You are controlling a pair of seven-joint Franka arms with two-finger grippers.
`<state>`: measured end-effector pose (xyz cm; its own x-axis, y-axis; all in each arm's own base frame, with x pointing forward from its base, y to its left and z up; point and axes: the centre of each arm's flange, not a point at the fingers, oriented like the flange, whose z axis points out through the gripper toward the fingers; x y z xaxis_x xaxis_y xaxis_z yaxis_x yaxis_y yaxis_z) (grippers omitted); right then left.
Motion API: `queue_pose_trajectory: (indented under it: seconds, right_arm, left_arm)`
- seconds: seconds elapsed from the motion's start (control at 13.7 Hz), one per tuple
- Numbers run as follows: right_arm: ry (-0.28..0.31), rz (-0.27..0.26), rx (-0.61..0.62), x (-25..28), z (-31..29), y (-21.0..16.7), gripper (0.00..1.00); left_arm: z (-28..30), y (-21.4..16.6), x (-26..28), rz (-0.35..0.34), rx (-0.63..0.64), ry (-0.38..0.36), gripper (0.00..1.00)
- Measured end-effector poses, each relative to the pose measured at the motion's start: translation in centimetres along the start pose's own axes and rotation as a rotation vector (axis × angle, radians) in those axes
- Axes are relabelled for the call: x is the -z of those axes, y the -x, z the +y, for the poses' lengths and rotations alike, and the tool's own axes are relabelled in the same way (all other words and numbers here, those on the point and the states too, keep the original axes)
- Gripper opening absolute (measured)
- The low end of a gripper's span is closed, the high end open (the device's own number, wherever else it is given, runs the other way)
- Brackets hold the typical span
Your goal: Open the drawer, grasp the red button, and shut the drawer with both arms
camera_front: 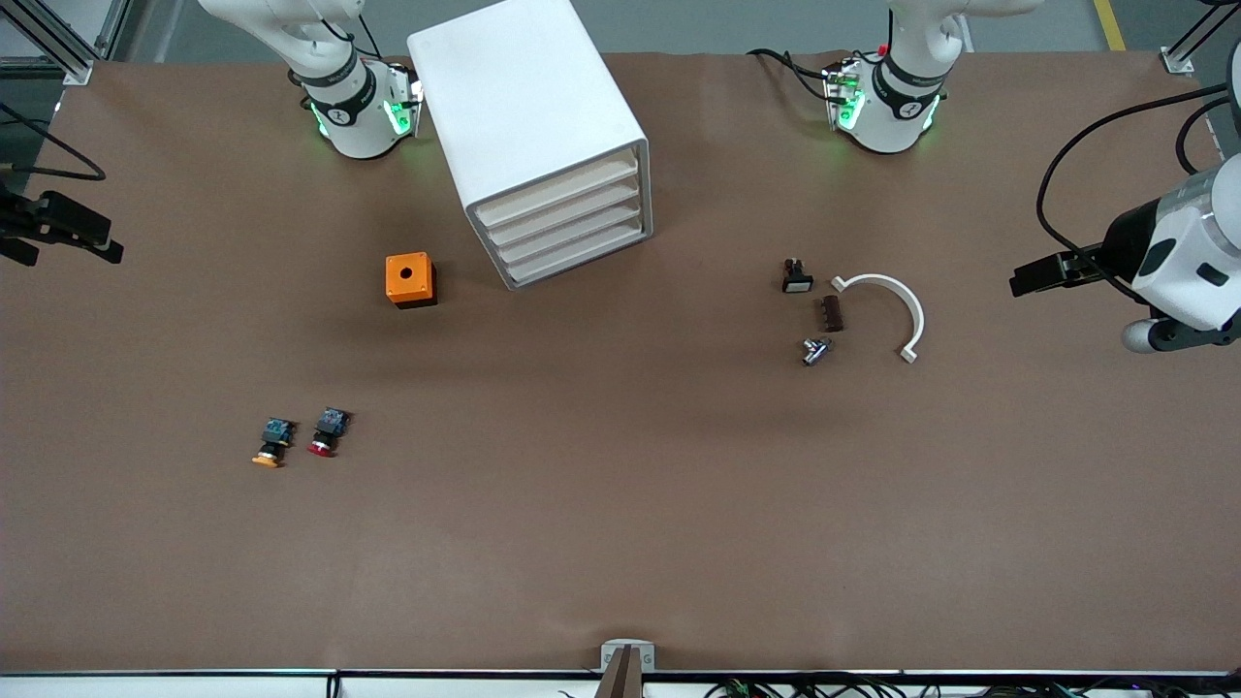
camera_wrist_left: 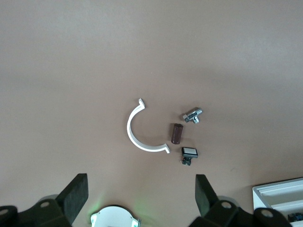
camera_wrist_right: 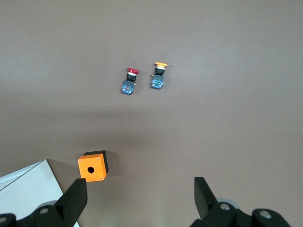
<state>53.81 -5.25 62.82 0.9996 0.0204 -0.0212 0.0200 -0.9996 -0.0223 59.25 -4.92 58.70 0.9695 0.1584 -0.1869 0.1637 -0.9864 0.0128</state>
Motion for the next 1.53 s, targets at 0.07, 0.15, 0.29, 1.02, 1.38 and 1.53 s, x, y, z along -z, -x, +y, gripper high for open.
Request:
queue_pose_trajectory:
  seconds: [0.07,0.15,0.29,1.02,1.38,1.53]
  right_arm:
    - [0.0,0.003,0.004,0.2,-0.2,0.1,1.0]
    - [0.0,0.004,0.006,0.2,-0.3,0.2,1.0]
    - [0.0,0.004,0.006,0.1,-0.3,0.2,1.0]
    - [-0.002,0.005,-0.002,0.2,0.1,1.1,1.0]
    - [-0.003,0.003,-0.002,0.0,0.1,1.1,1.0]
    - [-0.003,0.003,-0.001,0.0,0.1,1.1,1.0]
  left_arm:
    - [-0.3,-0.3,0.0,0.013,-0.009,0.005,1.0]
    - [-0.6,-0.6,-0.1,0.026,-0.013,0.012,1.0]
    - [-0.9,-1.2,-0.6,0.045,-0.011,0.023,1.0]
    - [-0.1,3.6,-0.6,0.117,-0.037,0.031,1.0]
    - [0.0,4.9,0.1,0.153,-0.088,0.0,1.0]
    - [0.4,5.0,0.3,0.16,-0.099,-0.001,1.0]
